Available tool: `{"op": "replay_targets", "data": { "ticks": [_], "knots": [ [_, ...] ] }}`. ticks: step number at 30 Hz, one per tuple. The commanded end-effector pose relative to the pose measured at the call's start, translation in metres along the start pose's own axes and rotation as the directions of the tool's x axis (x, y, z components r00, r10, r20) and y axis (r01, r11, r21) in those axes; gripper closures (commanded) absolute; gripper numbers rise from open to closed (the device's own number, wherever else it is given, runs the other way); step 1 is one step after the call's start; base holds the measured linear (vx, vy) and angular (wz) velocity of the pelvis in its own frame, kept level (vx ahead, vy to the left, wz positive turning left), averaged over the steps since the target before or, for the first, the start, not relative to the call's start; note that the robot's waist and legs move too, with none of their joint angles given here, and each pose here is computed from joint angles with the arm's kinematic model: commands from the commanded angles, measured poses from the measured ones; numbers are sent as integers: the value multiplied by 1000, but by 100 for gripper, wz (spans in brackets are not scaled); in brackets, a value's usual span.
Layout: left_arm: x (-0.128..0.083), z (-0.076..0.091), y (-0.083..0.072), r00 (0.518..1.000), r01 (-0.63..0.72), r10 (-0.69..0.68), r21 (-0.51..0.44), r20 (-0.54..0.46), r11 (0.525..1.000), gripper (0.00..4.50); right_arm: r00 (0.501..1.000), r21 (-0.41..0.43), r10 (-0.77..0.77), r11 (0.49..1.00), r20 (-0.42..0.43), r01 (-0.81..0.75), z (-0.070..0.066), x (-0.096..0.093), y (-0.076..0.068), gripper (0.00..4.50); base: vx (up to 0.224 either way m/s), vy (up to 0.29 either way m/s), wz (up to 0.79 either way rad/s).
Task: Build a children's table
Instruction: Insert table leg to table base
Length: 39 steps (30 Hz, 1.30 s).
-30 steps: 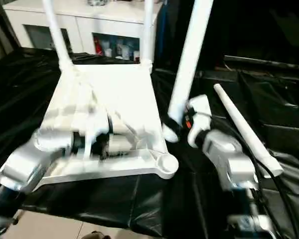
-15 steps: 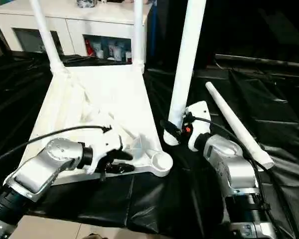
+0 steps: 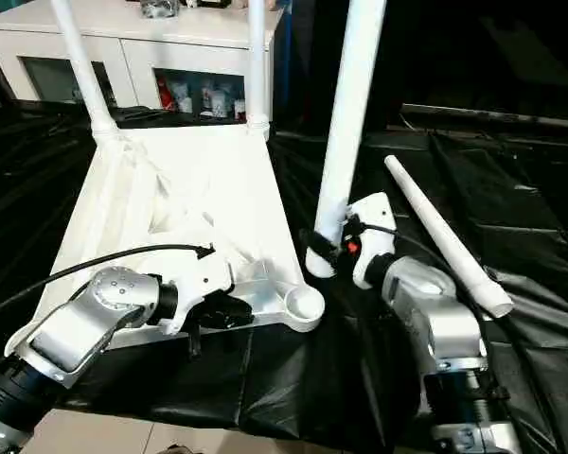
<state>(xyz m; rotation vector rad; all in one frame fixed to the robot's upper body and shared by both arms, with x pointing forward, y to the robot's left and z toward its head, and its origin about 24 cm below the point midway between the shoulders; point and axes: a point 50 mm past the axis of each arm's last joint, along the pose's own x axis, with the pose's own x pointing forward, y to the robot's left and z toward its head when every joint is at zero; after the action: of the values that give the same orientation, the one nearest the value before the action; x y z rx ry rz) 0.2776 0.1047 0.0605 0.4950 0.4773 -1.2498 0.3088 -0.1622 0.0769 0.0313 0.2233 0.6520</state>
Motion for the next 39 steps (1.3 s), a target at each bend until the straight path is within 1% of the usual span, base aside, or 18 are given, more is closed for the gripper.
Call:
{"op": "replay_targets", "data": {
  "ticks": [1, 2, 4, 5, 7, 11, 15, 17, 20, 21, 23, 25, 28, 31, 32, 35, 36, 39],
  "knots": [
    [-8, -8, 10, 995, -87, 88, 9, -45, 996, 427, 999, -36, 4, 999, 34, -3, 9, -1, 1, 257, 0, 0, 0],
    [-9, -4, 13, 993, -114, 114, 12, -7, 993, 447, 999, -36, 4, 999, 35, -3, 9, -1, 1, 257, 0, 0, 0],
    [-11, 6, 17, 988, -126, 125, 8, 86, 992, 450, 999, -36, 4, 999, 36, -2, 10, -1, 1, 257, 0, 0, 0],
    [-14, 11, 16, 988, -94, 94, 1, 122, 996, 450, 999, -37, 3, 999, 35, -2, 10, -1, 0, 257, 0, 0, 0],
    [-17, 15, 15, 988, -60, 61, -10, 140, 998, 405, 999, -37, 2, 999, 36, -1, 10, -1, 0, 257, 0, 0, 0],
    [-25, 19, 8, 988, 52, -47, -28, 147, 998, 380, 999, -36, 0, 999, 37, 1, 11, -1, -2, 257, 0, 0, 0],
    [-28, 18, 8, 988, 71, -68, -18, 136, 997, 345, 999, -35, 0, 999, 36, 2, 11, -2, -2, 257, 0, 0, 0],
    [-29, 16, 20, 992, -2, 3, -9, 126, 1000, 323, 999, -35, 0, 999, 35, 2, 10, -2, -2, 257, 0, 0, 0],
    [-28, 16, 28, 991, -62, 63, -5, 120, 998, 302, 999, -35, 0, 999, 35, 1, 10, -2, -2, 257, 0, 0, 0],
    [-28, 16, 33, 989, -102, 101, 4, 111, 995, 302, 999, -36, 0, 999, 34, 1, 10, -2, -2, 257, 0, 0, 0],
    [-25, 15, 42, 982, -168, 165, 24, 90, 985, 267, 999, -38, 1, 999, 33, 0, 10, -2, -2, 257, 0, 0, 0],
    [-23, 13, 48, 976, -210, 207, 45, 72, 977, 257, 999, -39, 1, 999, 33, 0, 10, -2, -1, 257, 0, 0, 0],
    [-18, 2, 52, 979, -206, 205, 36, 16, 978, 222, 999, -40, 3, 999, 32, -2, 10, -2, -1, 257, 0, 0, 0],
    [-17, -1, 50, 983, -181, 181, 39, 6, 983, 211, 1000, -40, 4, 999, 31, -3, 10, -2, -1, 257, 0, 0, 0],
    [-17, -3, 49, 986, -168, 167, 21, 10, 986, 188, 1000, -40, 3, 999, 30, -2, 10, -2, -1, 257, 0, 0, 0],
    [-17, -1, 48, 983, -163, 166, -40, 75, 986, 165, 1000, -40, -1, 999, 30, 2, 10, -2, -2, 257, 0, 0, 0],
    [-19, 4, 49, 979, -160, 167, -69, 118, 985, 165, 1000, -39, -2, 999, 31, 3, 10, -3, -2, 257, 0, 0, 0],
    [-22, 15, 49, 967, -125, 145, -106, 209, 987, 130, 1000, -40, -3, 999, 30, 4, 10, -3, -2, 257, 0, 0, 0]
  ]
}}
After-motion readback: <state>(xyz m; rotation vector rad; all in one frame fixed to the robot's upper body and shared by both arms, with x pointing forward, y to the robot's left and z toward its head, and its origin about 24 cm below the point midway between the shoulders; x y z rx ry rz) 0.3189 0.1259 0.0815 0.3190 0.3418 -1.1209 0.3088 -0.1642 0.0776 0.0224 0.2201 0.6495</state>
